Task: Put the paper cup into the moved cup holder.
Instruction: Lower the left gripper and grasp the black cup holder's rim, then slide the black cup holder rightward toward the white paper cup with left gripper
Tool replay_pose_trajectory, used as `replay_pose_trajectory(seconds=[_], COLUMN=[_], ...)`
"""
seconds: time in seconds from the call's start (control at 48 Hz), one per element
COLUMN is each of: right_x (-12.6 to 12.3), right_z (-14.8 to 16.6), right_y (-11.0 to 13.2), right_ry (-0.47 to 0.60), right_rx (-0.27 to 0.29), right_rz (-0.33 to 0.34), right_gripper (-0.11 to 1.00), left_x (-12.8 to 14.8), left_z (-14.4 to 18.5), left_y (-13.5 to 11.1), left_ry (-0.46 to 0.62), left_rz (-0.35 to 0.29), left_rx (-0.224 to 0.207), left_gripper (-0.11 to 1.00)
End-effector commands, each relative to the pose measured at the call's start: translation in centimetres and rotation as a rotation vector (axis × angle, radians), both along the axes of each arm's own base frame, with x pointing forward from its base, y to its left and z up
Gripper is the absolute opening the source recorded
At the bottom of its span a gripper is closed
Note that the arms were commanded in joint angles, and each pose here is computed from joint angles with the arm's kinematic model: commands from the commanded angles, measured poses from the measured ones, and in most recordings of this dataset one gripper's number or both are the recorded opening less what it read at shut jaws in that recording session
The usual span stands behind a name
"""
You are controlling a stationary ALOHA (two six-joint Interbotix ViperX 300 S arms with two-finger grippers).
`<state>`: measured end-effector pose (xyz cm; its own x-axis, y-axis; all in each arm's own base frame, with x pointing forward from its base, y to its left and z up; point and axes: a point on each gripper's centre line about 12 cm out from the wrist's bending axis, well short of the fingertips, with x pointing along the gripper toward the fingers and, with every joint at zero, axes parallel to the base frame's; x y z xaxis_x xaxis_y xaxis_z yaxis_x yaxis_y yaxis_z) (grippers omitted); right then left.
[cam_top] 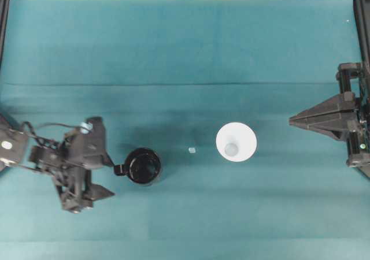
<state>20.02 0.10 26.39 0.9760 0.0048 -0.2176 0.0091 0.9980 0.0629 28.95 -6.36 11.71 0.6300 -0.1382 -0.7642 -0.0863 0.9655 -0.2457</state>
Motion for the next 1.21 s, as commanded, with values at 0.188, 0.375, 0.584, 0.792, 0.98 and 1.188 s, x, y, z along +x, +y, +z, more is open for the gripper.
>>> replay_pose_trajectory(seconds=[0.188,0.375,0.584,0.792,0.98,1.188], right_x=[0.3,0.3,0.3,0.3,0.4,0.5], right_z=[0.8,0.7,0.7,0.7,0.6,0.4], right_y=[0.0,0.0,0.0,0.0,0.0,0.0], right_ry=[-0.020,-0.012,-0.011,-0.009,-0.006,0.005], right_rx=[0.014,0.014,0.014,0.014,0.014,0.013], right_rz=[-0.004,-0.004,-0.004,-0.004,-0.004,-0.004], right_gripper=[-0.04,-0.04,-0.04,-0.04,-0.04,-0.04], left_x=[0.0,0.0,0.9,1.0,1.1,1.3], left_z=[-0.8,-0.6,0.2,1.4,1.7,1.7], left_y=[-0.1,0.0,0.9,1.6,1.7,2.0], left_ry=[0.022,0.016,-0.015,-0.052,-0.061,-0.062], left_rz=[-0.005,-0.001,0.031,0.048,0.050,0.061], left_rx=[0.007,0.005,0.002,0.001,-0.001,-0.001], left_gripper=[0.91,0.91,0.91,0.91,0.91,0.89])
